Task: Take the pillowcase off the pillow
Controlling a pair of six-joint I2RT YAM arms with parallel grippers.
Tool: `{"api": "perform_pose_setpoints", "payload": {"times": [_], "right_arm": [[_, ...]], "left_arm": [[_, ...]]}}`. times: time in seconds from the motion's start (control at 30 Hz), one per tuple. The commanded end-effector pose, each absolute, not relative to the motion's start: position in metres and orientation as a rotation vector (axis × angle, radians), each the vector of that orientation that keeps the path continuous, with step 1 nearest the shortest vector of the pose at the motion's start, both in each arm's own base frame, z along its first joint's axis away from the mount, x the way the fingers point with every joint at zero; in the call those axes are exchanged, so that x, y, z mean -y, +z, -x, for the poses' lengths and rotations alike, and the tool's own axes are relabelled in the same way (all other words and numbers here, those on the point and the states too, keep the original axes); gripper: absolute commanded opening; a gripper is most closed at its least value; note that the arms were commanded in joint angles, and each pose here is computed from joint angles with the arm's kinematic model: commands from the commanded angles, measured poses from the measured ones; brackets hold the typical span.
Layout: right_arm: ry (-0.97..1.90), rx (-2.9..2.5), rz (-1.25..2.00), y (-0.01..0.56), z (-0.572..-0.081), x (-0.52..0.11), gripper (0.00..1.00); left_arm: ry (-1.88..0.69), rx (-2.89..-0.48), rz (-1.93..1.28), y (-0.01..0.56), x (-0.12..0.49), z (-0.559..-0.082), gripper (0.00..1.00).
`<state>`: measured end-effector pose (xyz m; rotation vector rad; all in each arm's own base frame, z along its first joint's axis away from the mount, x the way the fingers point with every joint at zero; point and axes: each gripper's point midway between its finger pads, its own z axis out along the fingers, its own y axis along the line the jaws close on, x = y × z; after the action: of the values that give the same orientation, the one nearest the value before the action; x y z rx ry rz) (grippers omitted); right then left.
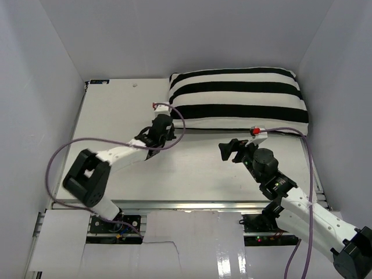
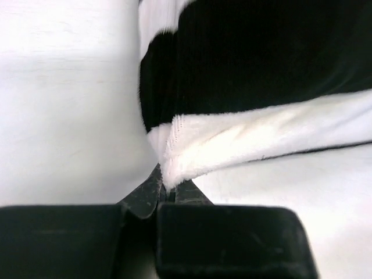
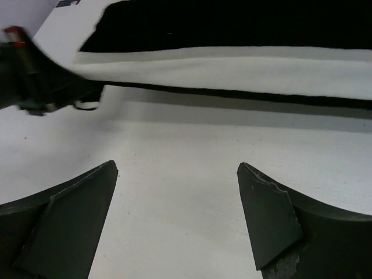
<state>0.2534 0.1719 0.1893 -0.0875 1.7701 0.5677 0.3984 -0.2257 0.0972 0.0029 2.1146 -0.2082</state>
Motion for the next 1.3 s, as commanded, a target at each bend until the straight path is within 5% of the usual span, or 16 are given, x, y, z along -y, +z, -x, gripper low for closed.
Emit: {"api": "perform_pose_setpoints", "payload": {"times": [0.0, 0.37, 0.67, 1.27], "right_arm": [[0.521, -1.714, 0.021, 0.19, -0.264, -0.163, 0.9], [0.341, -1.807, -0.374, 0.169, -0.273, -0.114, 0.9], [0.286, -1.896, -0.515, 0.11, -0.282, -0.082, 0.9], [0.292, -1.765, -0.752, 0.089, -0.291, 0.013, 0.9]], "left_arm": [[-0.23, -1.948, 0.243, 0.172, 0.175, -0.367, 0.0], [-0.242, -1.827, 0.456, 0.186, 0.094, -0.283, 0.0], [-0.294, -1.749, 0.519, 0.203, 0.08, -0.268, 0.0], [-0.314, -1.73, 0.563, 0.211, 0.076, -0.264, 0.0]]}}
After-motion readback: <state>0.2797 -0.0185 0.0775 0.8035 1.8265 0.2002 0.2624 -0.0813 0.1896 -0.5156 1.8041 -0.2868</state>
